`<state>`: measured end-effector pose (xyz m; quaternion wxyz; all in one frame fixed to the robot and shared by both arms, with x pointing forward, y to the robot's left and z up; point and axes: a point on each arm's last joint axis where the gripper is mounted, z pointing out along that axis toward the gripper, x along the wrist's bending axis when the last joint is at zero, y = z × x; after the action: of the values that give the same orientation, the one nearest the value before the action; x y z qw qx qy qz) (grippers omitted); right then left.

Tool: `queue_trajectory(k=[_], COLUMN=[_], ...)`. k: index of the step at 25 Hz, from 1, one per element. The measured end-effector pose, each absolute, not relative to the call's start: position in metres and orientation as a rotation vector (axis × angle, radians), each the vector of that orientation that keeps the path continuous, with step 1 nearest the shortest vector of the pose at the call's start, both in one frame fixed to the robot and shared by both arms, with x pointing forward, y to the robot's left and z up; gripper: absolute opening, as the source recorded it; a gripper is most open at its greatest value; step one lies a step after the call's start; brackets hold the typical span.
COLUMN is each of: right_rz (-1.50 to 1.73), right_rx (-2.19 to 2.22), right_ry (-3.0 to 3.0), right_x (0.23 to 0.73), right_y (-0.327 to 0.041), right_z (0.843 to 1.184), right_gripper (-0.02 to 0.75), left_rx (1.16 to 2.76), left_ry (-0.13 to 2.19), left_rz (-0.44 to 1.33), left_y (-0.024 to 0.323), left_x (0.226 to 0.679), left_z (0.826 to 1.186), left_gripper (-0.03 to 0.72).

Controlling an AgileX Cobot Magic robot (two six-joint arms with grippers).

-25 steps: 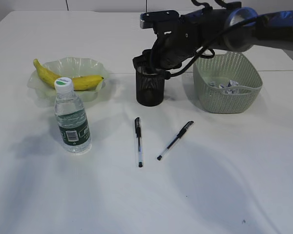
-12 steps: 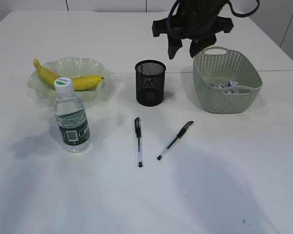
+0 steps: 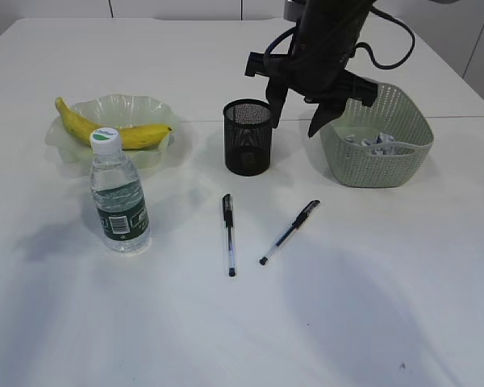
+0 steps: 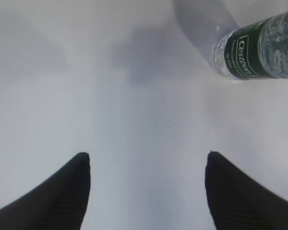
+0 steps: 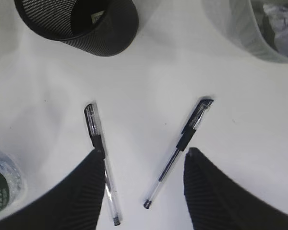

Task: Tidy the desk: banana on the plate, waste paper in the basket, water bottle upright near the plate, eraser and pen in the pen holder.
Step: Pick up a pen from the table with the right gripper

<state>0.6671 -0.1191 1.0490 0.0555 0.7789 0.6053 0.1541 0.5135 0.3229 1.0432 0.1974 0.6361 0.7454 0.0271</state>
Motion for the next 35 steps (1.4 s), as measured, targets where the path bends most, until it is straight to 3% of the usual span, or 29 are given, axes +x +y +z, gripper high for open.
queue_trajectory(k=[16, 35], right_rz=[0.253, 0.017], right_rx=[2.674, 2.67], right_ry=[1.647, 1.624], right_x=[0.682, 0.668], right_y=[-0.107, -0.117], right_z=[0.969, 0.925], right_gripper=[0.393, 0.393], left_rx=[1.781, 1.765], left_ry=[2.087, 2.078], left_rz=[0.076, 0.111], left_y=[0.323, 0.324], left_x=[0.513, 0.516], left_z=[1.043, 1.044], left_gripper=[0.528, 0.528])
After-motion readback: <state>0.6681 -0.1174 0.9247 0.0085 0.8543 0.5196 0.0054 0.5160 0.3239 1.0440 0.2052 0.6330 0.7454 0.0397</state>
